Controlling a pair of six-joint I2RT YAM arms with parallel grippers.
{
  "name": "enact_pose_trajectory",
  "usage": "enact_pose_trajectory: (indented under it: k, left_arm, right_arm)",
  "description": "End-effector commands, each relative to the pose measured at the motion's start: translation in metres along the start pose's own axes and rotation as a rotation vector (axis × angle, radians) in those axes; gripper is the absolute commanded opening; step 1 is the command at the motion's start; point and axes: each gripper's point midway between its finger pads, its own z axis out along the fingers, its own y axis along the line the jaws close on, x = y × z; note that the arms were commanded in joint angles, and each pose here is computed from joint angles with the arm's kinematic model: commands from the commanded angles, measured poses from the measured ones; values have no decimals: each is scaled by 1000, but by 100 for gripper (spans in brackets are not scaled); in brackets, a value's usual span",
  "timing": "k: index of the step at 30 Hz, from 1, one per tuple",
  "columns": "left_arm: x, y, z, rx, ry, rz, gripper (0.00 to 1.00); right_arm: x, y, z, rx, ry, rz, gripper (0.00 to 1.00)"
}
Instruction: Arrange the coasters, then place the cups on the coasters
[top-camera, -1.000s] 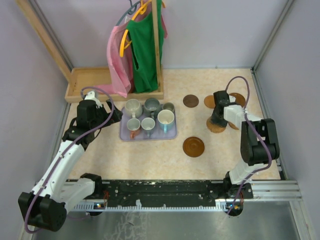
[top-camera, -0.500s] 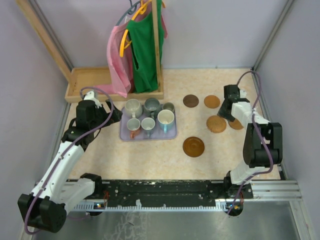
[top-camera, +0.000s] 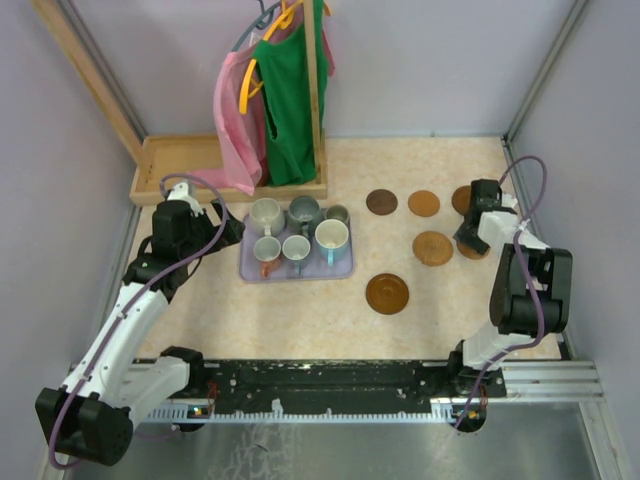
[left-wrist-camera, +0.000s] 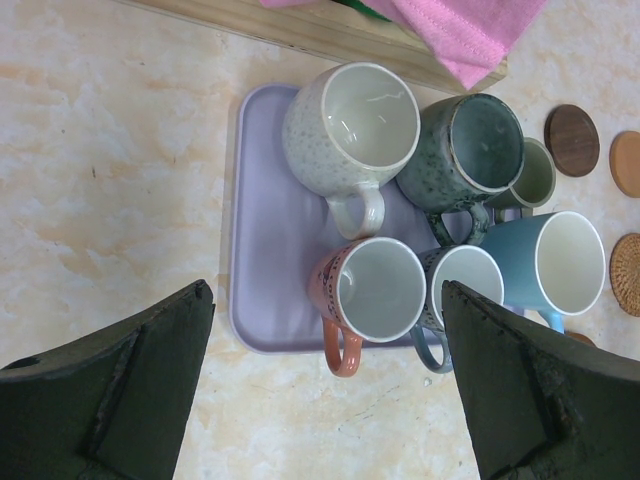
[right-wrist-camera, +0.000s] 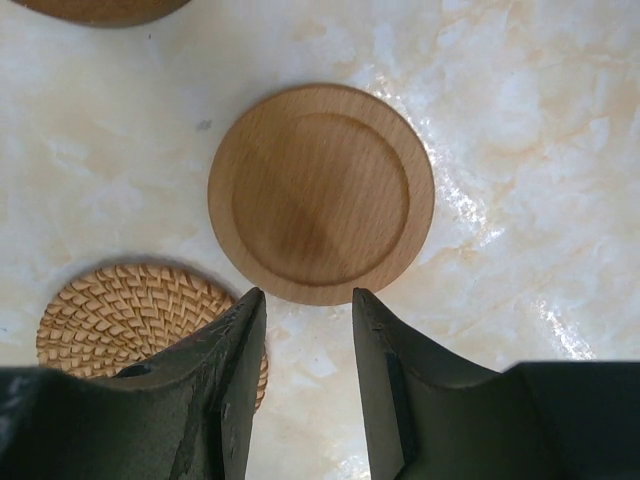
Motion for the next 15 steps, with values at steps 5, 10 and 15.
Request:
enact_pose_trajectory:
  k: [5, 10, 15]
  left_arm:
    - [-6, -7, -3, 28, -25, 1, 100]
    - [-7, -7, -3, 26, -26, 1, 100]
    - [-7, -6, -3, 24, -26, 3, 100]
  right_arm:
    - [-32, -9, 7, 8, -70, 97, 41]
    - [-32, -14, 15, 19, -61, 112, 41]
    - [-27, -19, 28, 37, -37, 119, 41]
